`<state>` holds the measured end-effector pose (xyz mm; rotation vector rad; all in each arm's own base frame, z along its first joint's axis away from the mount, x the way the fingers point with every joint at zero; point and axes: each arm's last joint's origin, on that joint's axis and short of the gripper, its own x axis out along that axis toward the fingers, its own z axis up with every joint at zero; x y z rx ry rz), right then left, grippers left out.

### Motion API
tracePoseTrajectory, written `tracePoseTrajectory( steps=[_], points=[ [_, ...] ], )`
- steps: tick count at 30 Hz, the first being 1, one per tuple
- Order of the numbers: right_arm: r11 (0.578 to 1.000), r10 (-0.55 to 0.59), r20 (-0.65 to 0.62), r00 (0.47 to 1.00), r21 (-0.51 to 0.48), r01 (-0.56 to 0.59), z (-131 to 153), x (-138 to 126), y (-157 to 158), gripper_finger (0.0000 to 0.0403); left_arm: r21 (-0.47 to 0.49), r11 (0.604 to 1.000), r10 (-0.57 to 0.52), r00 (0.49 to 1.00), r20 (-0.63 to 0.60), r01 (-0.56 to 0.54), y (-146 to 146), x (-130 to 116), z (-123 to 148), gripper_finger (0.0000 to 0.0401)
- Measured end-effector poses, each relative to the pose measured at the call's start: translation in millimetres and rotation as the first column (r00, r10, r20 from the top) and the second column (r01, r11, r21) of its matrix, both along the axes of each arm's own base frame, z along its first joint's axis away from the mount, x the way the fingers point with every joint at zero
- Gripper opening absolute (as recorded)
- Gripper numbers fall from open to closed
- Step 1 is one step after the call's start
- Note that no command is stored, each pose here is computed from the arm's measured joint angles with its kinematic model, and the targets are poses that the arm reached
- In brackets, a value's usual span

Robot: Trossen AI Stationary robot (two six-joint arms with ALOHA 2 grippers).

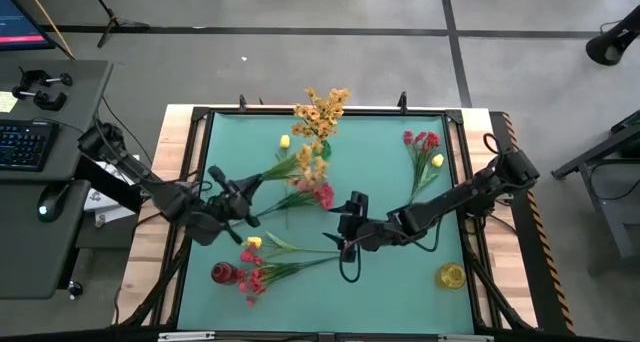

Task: Sort flowers into vase by color
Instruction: Put the yellow flower into the green vase

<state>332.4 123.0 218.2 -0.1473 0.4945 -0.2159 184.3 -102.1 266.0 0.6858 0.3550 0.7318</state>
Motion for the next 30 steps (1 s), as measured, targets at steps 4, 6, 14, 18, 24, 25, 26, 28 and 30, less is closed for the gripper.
tracePoseTrajectory(
  steps=[4,6,14,18,24,25,26,28,30],
  points=[
    [1.000,0.021,0.017,1.000,0.016,-0.022,2,1,1,0.0286,0.021,0.998,-0.068,0.997,0.030,0.067,-16,-4,16,0.0003],
    [0.999,0.029,0.040,0.999,0.012,-0.029,4,2,2,0.0286,0.021,0.995,-0.101,0.994,0.052,0.100,-22,-7,25,0.0003],
    [0.998,0.057,0.107,0.993,-0.015,-0.056,11,6,3,0.0286,-0.004,0.968,-0.248,0.956,0.155,0.251,-34,-13,45,0.0003],
    [0.996,0.090,0.194,0.977,-0.047,-0.082,16,12,6,0.0286,-0.028,0.878,-0.458,0.856,0.240,0.478,-37,-7,46,0.0003],
    [0.970,0.231,0.340,0.912,-0.151,-0.190,13,28,15,0.0286,-0.082,0.751,-0.601,0.730,0.326,0.655,-33,10,41,0.0003],
    [0.964,0.250,0.359,0.899,-0.176,-0.197,12,30,16,0.0286,-0.094,0.731,-0.617,0.713,0.334,0.676,-32,14,39,0.0003],
    [0.958,0.268,0.377,0.886,-0.199,-0.205,12,32,17,0.0286,-0.107,0.712,-0.631,0.698,0.338,0.694,-32,19,36,0.0003],
    [0.948,0.296,0.407,0.864,-0.238,-0.213,11,34,19,0.0286,-0.135,0.689,-0.644,0.687,0.337,0.712,-31,28,28,0.0003],
    [0.938,0.322,0.436,0.840,-0.267,-0.222,14,34,19,0.0286,-0.149,0.681,-0.641,0.682,0.352,0.717,-29,34,17,0.0003]
  ],
)
